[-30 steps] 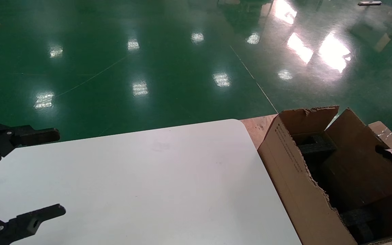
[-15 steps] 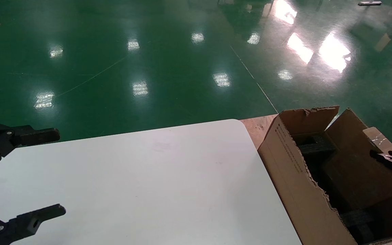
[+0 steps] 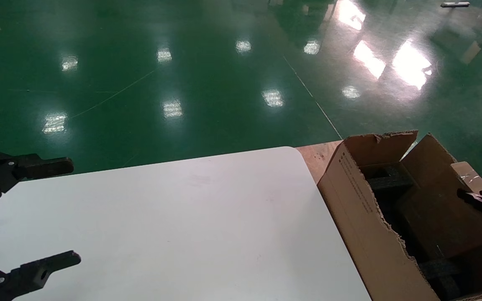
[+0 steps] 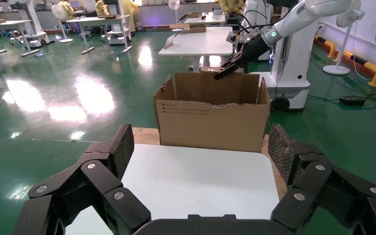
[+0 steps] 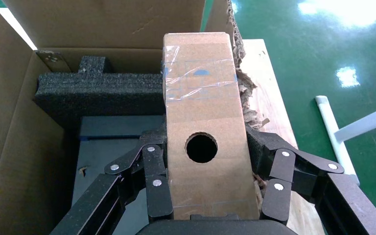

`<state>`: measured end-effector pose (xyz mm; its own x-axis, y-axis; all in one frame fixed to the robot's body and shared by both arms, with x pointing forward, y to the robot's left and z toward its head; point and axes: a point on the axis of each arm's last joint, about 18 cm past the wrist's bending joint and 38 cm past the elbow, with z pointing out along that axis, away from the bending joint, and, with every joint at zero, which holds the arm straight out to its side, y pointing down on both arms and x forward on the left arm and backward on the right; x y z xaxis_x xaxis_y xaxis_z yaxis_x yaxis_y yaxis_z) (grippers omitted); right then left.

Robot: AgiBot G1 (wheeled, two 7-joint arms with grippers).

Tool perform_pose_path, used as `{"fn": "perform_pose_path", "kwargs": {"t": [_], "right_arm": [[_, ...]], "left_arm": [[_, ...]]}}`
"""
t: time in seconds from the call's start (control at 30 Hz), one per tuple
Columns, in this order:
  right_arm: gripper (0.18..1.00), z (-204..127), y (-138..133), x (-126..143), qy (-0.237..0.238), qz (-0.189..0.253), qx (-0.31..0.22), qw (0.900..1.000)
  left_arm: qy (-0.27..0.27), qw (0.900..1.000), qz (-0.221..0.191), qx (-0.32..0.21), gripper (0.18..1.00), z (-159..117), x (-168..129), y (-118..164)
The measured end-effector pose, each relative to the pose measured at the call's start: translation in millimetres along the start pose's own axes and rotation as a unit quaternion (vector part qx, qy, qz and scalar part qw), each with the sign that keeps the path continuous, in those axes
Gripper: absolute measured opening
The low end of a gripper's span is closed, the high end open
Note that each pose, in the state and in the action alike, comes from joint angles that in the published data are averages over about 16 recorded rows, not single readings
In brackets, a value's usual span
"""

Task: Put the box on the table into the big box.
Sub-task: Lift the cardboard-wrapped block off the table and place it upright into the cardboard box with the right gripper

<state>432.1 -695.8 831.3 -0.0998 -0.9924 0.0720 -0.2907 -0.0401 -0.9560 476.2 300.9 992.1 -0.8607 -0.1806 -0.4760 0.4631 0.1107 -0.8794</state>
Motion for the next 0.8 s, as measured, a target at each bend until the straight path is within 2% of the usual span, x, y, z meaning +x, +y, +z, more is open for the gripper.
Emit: {"fn": "perform_pose_path", "kwargs": {"t": [0.8], "right_arm": [[0.459, 10.9, 18.9, -9.3, 0.006, 0.001, -0.037, 0.999]], "left_arm": [[0.000, 1.0000, 0.000, 0.000, 1.001, 0.0, 0.0, 0.0]]}}
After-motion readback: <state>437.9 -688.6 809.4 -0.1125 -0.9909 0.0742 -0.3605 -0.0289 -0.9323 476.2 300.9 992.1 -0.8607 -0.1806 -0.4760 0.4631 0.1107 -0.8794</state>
